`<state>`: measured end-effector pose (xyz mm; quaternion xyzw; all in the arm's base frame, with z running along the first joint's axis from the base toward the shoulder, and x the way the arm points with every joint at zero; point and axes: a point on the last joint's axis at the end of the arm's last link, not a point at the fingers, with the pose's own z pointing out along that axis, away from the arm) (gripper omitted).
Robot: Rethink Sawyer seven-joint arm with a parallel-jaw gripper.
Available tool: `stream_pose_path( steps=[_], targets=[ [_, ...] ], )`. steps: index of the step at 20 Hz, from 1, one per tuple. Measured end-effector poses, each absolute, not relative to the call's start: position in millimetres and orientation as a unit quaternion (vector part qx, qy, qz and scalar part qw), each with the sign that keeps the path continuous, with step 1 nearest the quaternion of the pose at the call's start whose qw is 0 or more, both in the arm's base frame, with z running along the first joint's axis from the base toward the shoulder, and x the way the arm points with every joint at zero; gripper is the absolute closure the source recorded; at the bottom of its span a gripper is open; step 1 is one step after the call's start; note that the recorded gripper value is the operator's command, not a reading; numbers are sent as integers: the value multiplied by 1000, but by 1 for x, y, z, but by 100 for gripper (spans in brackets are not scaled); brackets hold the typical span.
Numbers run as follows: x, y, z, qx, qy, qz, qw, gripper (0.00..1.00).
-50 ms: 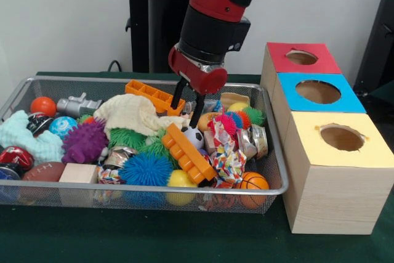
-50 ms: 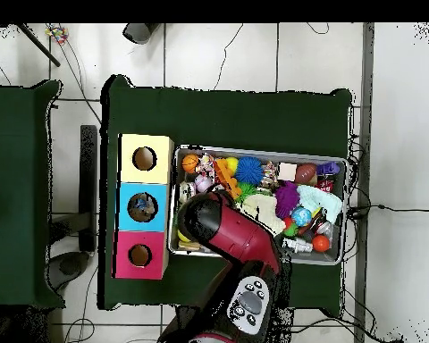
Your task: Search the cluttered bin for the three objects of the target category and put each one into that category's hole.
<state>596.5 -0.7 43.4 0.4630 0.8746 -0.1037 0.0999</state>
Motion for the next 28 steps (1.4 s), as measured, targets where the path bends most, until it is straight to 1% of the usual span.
stream_pose_path(
  steps=[5,12,16,24,27,28],
  targets=[
    [597,-3,38,466,872,-106,108,0],
    [592,-1,22,473,869,-110,96,0],
    [591,-1,16,472,869,-112,100,0],
    [589,-21,11,486,856,-107,139,0],
    [581,-41,10,497,847,-106,153,0],
    [571,-57,10,504,842,-110,159,0]
  ],
)
